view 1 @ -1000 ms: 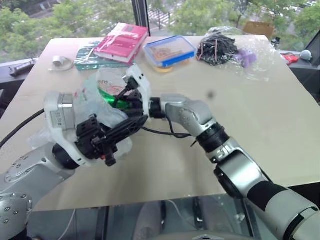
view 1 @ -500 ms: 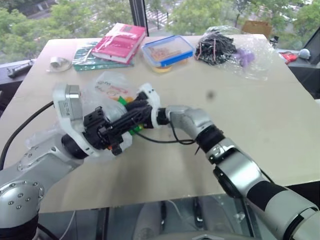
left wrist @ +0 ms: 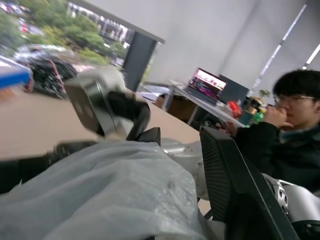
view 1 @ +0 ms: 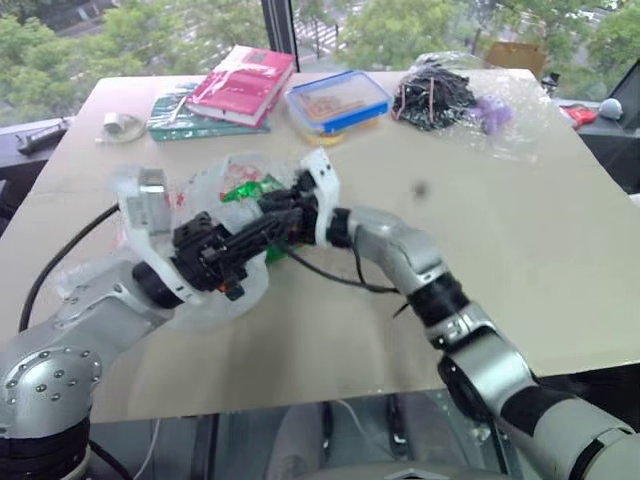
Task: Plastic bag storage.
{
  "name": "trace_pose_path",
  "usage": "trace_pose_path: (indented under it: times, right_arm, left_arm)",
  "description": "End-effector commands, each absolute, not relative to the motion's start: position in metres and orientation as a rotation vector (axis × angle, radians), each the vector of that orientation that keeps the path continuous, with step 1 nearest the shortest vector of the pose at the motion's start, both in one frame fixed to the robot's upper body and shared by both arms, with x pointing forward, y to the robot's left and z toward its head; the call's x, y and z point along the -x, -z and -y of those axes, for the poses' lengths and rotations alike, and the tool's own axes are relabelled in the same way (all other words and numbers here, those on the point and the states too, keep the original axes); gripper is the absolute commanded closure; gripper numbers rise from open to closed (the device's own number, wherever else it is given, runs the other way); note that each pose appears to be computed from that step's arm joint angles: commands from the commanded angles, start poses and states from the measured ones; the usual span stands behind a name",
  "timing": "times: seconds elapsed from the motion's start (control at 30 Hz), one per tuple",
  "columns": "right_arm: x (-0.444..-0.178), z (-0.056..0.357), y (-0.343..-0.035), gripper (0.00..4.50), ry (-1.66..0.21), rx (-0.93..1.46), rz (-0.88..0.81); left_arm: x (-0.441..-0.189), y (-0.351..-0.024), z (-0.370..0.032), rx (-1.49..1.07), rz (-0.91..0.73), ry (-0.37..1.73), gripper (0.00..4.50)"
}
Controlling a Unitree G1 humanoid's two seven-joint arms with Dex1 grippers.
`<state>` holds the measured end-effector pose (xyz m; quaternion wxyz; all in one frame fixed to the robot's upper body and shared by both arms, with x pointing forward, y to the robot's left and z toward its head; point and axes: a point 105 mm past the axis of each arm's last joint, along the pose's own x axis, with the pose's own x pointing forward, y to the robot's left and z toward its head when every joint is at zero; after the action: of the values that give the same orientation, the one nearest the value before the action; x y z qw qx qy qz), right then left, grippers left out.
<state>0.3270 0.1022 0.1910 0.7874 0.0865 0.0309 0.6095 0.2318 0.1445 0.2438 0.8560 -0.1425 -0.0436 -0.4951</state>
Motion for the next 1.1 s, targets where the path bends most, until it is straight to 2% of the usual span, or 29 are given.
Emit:
trace_pose_path:
  times: [0.03,0.17,0.3,0.5,0.67,0.8,0.87,1.1]
  right_arm:
    - [-0.315,-0.088,-0.225,0.09,-1.298,-0.13,0.06]
    - [-0.328,-0.052,-0.227,0.09,-1.156,-0.152,0.023]
    - [-0.351,-0.045,-0.219,0.09,-1.037,-0.167,-0.05]
    - [-0.367,-0.06,-0.219,0.09,-1.062,-0.306,-0.158]
    - [-0.384,-0.072,-0.215,0.09,-1.02,-0.261,-0.169]
    - [-0.393,-0.078,-0.191,0.09,-1.0,-0.141,-0.195]
    - [-0.394,-0.083,-0.187,0.09,-1.013,-0.161,-0.209]
    - [-0.401,-0.102,-0.204,0.09,-0.999,-0.323,-0.208]
  left_arm:
    - [-0.233,-0.245,-0.153,0.326,0.096,1.039,3.19]
    - [-0.227,-0.242,-0.159,0.347,0.05,1.094,3.19]
    - [-0.225,-0.24,-0.164,0.331,0.031,1.099,3.19]
    - [-0.222,-0.235,-0.172,0.326,0.033,1.061,3.19]
    - [-0.219,-0.23,-0.175,0.329,0.045,1.03,3.19]
    - [-0.217,-0.228,-0.173,0.326,0.053,1.022,3.19]
    - [-0.215,-0.226,-0.173,0.325,0.053,1.021,3.19]
    - [-0.21,-0.217,-0.176,0.294,0.034,1.003,3.19]
